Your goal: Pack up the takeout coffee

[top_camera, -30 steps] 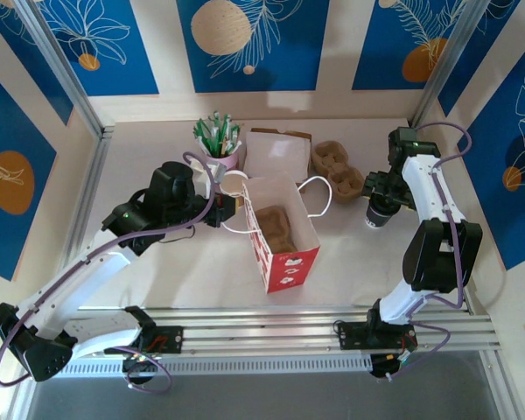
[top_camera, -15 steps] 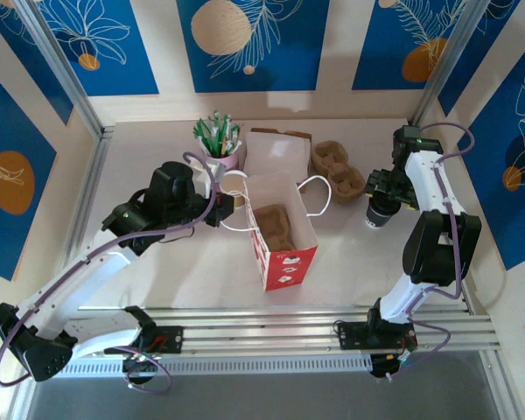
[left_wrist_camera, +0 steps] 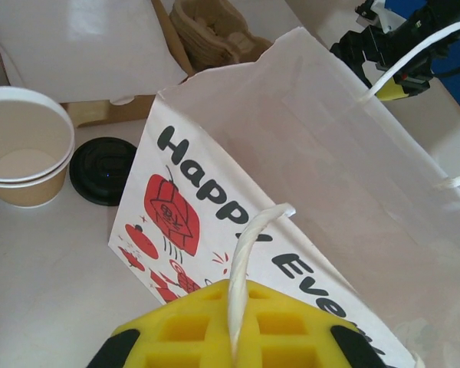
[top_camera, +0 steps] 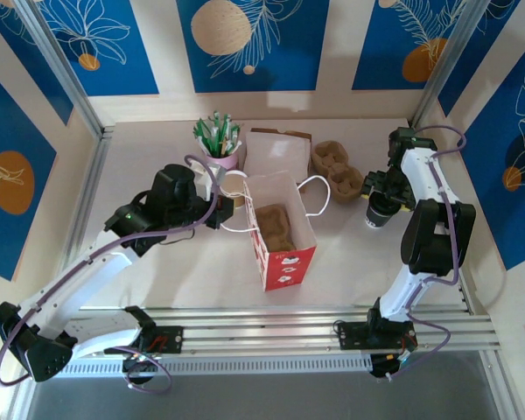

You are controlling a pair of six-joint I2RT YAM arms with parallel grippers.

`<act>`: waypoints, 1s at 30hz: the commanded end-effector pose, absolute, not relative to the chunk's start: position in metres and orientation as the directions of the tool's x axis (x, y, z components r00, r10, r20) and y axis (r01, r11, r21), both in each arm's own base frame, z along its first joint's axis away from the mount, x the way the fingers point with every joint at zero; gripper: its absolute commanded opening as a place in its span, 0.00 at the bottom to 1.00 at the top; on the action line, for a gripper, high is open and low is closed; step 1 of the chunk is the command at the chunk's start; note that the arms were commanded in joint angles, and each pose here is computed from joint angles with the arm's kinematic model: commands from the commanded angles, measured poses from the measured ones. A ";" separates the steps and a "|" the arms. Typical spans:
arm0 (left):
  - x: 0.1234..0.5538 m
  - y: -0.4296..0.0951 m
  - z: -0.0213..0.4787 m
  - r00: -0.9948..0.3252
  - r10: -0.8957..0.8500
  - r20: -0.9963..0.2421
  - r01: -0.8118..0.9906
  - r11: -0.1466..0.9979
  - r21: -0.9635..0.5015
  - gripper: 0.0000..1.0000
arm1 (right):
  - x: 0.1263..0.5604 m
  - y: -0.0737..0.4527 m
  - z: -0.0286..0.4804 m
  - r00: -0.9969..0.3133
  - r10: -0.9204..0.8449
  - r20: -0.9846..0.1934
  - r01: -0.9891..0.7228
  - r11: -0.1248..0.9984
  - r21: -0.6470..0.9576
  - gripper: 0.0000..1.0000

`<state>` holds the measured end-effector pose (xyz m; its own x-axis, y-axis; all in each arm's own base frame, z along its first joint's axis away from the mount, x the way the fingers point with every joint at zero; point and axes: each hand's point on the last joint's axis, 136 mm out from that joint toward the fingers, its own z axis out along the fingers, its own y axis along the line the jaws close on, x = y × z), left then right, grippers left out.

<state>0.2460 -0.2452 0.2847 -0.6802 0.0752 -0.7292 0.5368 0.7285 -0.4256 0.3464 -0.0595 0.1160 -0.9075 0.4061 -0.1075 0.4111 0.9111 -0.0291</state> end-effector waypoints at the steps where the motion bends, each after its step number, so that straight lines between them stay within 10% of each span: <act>1: 0.247 -0.243 0.290 -0.653 0.074 -0.754 0.557 0.722 -0.411 0.00 | 0.353 -0.060 0.122 -0.908 0.401 -0.117 0.405 0.914 -0.007 0.99; 30: 0.251 -0.240 0.283 -0.667 0.073 -0.742 0.549 0.721 -0.423 0.00 | 0.355 -0.054 0.097 -0.918 0.390 -0.074 0.390 0.921 0.014 0.98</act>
